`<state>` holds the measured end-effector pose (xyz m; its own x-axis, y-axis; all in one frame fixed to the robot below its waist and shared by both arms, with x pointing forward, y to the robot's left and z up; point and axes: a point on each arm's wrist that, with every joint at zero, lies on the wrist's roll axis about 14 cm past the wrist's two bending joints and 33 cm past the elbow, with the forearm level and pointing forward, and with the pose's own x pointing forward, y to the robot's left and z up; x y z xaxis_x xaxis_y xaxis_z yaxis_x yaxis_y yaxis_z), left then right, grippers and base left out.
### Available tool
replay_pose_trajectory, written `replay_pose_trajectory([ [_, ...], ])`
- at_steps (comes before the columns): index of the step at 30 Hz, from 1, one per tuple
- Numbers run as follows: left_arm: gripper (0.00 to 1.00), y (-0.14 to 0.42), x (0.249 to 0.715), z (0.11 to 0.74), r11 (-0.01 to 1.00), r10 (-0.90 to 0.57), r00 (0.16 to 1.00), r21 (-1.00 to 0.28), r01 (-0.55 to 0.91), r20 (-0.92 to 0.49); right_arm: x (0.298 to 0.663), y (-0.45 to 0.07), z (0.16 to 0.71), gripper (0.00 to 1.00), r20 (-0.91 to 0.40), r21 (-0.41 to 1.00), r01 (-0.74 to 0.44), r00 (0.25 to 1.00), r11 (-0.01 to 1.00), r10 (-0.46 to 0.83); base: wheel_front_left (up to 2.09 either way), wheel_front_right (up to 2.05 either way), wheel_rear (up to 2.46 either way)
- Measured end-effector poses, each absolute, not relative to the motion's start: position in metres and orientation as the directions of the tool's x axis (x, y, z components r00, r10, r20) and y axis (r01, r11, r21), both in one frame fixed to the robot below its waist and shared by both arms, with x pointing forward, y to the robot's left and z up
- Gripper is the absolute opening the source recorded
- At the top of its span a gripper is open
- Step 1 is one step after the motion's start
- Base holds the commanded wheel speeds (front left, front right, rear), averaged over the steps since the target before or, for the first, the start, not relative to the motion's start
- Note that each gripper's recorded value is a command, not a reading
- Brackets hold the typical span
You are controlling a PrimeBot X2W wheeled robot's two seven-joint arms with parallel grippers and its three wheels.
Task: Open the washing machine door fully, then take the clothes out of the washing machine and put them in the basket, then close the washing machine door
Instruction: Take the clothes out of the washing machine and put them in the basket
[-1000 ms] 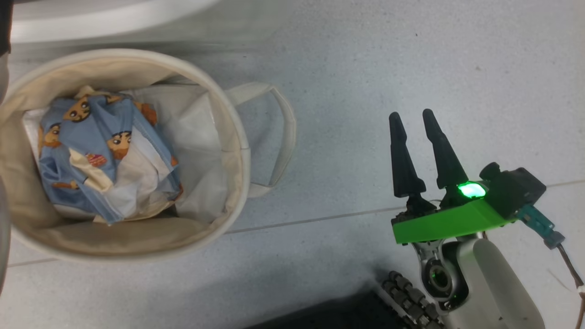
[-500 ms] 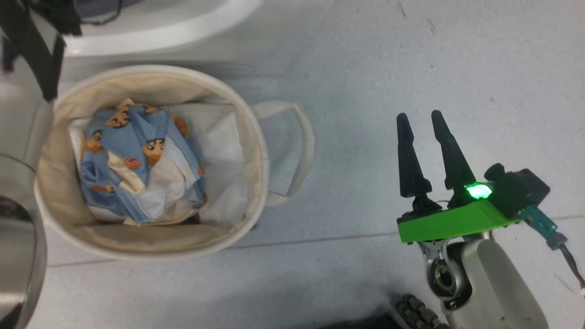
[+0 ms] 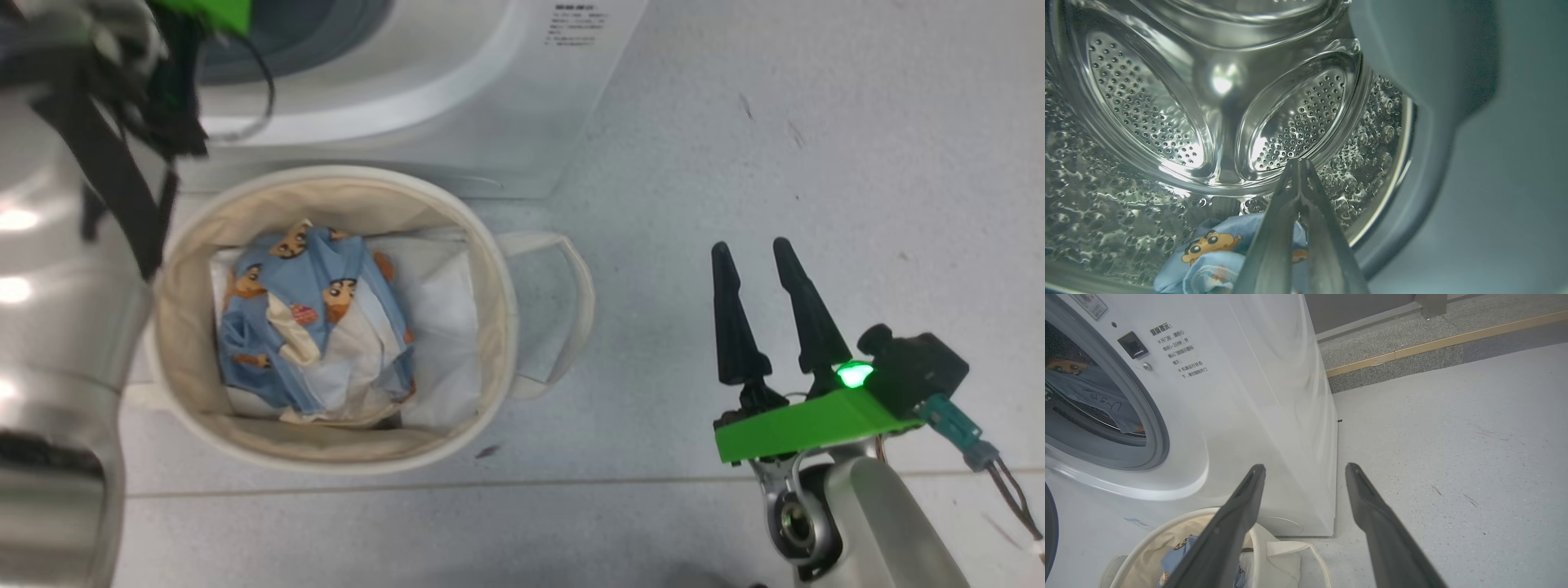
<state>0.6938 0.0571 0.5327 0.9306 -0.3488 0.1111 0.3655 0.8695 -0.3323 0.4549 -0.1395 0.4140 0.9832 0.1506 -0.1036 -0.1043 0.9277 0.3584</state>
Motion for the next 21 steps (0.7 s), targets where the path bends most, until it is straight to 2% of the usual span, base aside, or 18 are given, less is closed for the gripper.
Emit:
replay_pose_trajectory([
  [7,0.0,0.068,0.659,0.539,0.882,-0.33,0.935,-0.309,0.355,0.132,0.448,-0.127,0.426,1.0,-0.08,0.357,-0.145,0.979,0.923,0.185,0.0,0.0,0.0],
  [21,0.0,0.107,0.591,0.624,0.911,-0.229,0.907,-0.249,0.328,0.354,0.419,-0.112,0.454,1.0,-0.037,0.359,-0.193,0.975,0.913,0.221,0.0,0.0,0.0],
])
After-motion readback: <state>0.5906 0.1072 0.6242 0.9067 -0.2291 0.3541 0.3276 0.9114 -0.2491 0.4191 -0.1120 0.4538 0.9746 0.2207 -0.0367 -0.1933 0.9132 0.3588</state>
